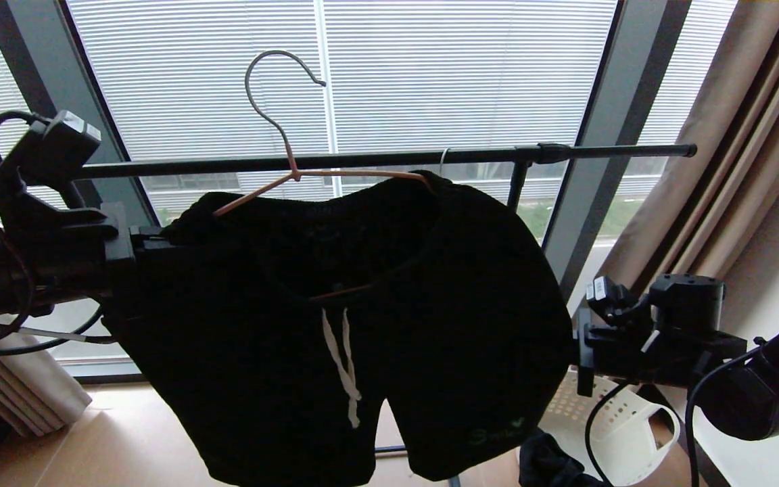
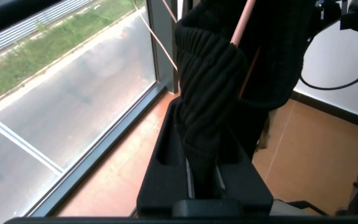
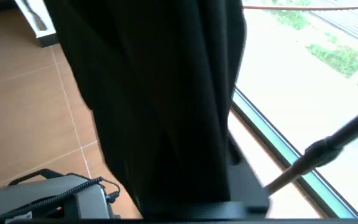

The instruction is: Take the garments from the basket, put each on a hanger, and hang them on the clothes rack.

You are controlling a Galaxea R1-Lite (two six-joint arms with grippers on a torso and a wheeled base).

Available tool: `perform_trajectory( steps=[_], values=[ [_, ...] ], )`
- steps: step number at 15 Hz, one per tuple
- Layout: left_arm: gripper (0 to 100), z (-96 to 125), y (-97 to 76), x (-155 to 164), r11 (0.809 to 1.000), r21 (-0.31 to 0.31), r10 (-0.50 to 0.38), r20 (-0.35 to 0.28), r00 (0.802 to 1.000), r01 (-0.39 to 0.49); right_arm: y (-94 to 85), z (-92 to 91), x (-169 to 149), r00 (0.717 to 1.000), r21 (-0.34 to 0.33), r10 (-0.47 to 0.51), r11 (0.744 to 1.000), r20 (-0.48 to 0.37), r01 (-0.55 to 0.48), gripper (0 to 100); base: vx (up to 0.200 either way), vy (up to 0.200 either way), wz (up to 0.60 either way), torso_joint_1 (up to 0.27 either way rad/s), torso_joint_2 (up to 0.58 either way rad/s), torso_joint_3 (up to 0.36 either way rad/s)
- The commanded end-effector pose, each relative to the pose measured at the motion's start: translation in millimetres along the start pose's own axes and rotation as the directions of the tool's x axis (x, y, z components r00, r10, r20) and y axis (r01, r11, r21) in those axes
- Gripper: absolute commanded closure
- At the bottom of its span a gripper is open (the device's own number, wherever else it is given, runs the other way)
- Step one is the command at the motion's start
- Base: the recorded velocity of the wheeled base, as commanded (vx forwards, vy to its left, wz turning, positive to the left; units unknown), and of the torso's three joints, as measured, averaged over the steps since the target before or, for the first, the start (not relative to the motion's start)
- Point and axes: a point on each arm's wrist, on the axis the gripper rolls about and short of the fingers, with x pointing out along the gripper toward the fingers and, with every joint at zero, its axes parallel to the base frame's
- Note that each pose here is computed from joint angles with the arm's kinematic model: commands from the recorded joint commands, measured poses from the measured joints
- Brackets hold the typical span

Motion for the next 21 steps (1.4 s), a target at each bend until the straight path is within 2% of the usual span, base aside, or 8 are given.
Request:
perform_trajectory(
  steps=[1,5,9,12,15,17,18,21],
  values=[
    [100,-2,-2.1,0,1.0,-0.002,-0.005,-0.002,1.0,0.005,10.2,4.4,-1,1.0,-0.019,0.016,1.0,0.002,-0.016,0,0.0,0.0,0.0,0.0,0.0,0.0],
    [100,-8,-7.7,-14,0.999,-0.046,0.027,-0.009,1.0,-0.027,22.8,17.8,-7,1.0,-0.145,-0.015,0.989,0.009,0.016,0,0.0,0.0,0.0,0.0,0.0,0.0],
    [100,-25,-14.7,-44,0.986,-0.094,0.135,-0.034,0.99,-0.137,40.2,45.0,-1,0.98,-0.214,-0.201,0.957,0.005,0.197,0,0.0,0.0,0.0,0.0,0.0,0.0],
    [100,-29,-12.0,-52,0.977,-0.105,0.18,-0.044,0.983,-0.184,51.8,60.5,8,0.958,-0.176,-0.287,0.942,0.024,0.287,0,0.0,0.0,0.0,0.0,0.0,0.0],
    [100,-30,-8.8,-56,0.97,-0.103,0.215,-0.05,0.975,-0.219,61.2,79.2,19,0.924,-0.094,-0.377,0.92,0.061,0.381,0,0.0,0.0,0.0,0.0,0.0,0.0],
    [100,-32,-8.0,-59,0.966,-0.109,0.23,-0.059,0.971,-0.235,65.7,83.9,26,0.899,-0.088,-0.433,0.895,0.064,0.437,0,0.0,0.0,0.0,0.0,0.0,0.0],
    [100,-36,-8.7,-59,0.967,-0.103,0.228,-0.067,0.971,-0.234,67.0,84.6,27,0.896,-0.089,-0.439,0.892,0.064,0.443,0,0.0,0.0,0.0,0.0,0.0,0.0],
    [100,-51,-12.6,-58,0.974,0.013,0.224,-0.142,0.964,-0.225,67.6,83.6,29,0.898,-0.089,-0.436,0.894,0.06,0.439,0,0.0,0.0,0.0,0.0,0.0,0.0]
  ],
)
